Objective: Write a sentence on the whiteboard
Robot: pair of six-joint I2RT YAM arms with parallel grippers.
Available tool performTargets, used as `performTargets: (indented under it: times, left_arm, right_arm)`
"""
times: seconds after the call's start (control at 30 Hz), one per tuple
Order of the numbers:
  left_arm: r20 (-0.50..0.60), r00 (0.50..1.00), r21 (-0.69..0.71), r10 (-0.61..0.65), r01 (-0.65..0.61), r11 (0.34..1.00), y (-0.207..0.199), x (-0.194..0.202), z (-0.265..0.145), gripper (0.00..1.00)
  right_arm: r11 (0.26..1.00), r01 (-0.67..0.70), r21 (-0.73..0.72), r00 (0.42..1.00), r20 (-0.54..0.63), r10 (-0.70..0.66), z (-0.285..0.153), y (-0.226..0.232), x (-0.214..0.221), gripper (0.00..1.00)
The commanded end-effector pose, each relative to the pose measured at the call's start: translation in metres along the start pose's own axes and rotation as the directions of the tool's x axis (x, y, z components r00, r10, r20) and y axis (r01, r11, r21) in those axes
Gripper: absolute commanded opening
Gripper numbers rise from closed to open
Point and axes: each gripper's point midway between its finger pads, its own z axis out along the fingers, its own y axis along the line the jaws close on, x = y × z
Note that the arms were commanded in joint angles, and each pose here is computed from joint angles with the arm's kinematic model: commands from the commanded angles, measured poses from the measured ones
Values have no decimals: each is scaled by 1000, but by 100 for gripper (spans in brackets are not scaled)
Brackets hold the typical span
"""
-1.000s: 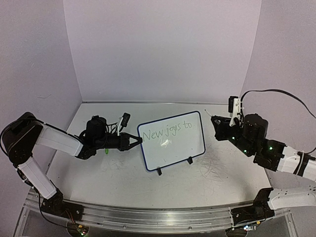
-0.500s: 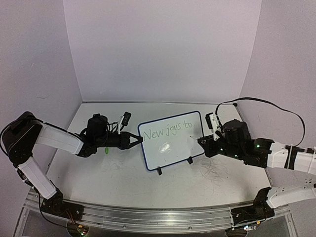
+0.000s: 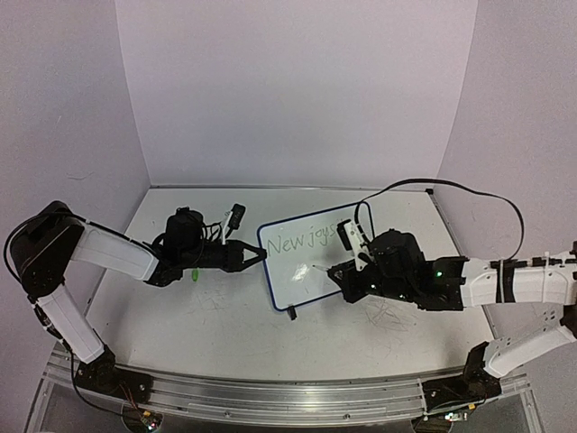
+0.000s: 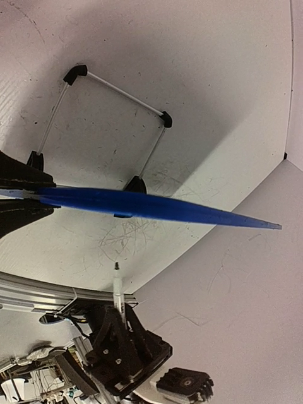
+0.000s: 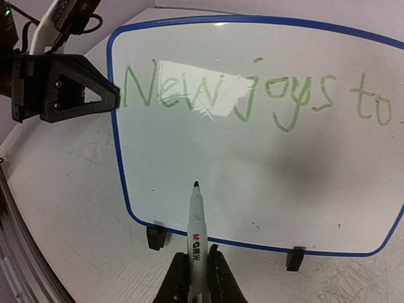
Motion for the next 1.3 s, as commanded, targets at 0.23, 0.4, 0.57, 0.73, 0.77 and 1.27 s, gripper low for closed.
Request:
performTargets:
  times: [0.23,0.4,0.57,0.73,0.77,1.27]
  left_arm:
    - [1,1000,-64,9,-9,998,0,8,-1,0]
    - [9,1000,-62,17,-17,998,-2,4,-2,0]
    - [21,999,-70,38,-36,997,-6,2,-1,0]
    - [23,999,-81,42,-40,996,-4,3,-1,0]
    - [23,999,-83,42,-40,996,-4,3,-1,0]
    - [22,998,-84,57,-55,995,-5,3,0,0]
  right_arm:
    - [997,10,-74,993,119,-1,13,38,-39,0]
    - [996,-11,-88,990,136,23,17,42,-42,0]
    - [993,33,-111,993,118,-20,25,53,-37,0]
    - [988,61,-140,994,98,-47,34,69,-35,0]
    - [988,62,-139,994,99,-49,36,71,-35,0]
    - [996,30,-82,997,69,-24,51,68,-26,0]
